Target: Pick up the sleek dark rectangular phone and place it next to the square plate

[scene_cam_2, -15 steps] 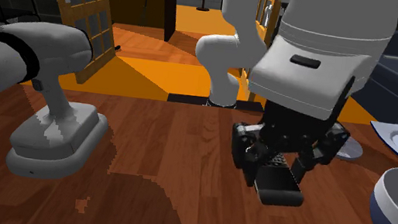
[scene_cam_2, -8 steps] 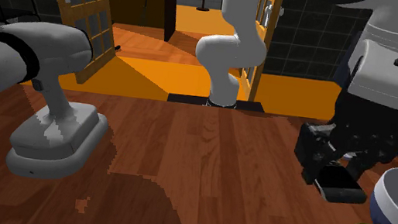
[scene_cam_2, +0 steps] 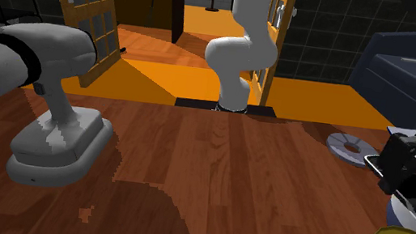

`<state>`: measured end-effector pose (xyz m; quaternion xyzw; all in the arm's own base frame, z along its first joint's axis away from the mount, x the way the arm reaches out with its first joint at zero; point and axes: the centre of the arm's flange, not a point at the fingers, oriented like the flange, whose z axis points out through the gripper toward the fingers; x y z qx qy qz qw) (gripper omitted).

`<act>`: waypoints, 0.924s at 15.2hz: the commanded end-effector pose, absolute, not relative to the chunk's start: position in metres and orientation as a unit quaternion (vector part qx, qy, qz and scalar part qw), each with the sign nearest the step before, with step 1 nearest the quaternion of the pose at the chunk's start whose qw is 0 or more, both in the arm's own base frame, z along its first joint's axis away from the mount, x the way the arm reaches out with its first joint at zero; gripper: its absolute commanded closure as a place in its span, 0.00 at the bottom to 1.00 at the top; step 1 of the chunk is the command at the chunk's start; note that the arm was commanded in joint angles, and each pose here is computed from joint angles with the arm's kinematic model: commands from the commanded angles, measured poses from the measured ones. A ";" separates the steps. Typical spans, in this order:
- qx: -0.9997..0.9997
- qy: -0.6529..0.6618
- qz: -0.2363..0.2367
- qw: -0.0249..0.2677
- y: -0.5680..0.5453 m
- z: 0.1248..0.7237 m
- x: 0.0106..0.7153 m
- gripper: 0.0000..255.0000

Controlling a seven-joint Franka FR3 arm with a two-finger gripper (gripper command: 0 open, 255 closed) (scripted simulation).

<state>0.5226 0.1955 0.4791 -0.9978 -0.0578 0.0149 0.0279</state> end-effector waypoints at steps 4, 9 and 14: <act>-0.998 -0.057 0.015 0.028 0.261 0.481 0.516 1.00; -0.998 -0.057 0.015 0.028 0.326 0.481 0.510 1.00; -0.998 -0.057 0.015 0.028 0.392 0.481 0.504 1.00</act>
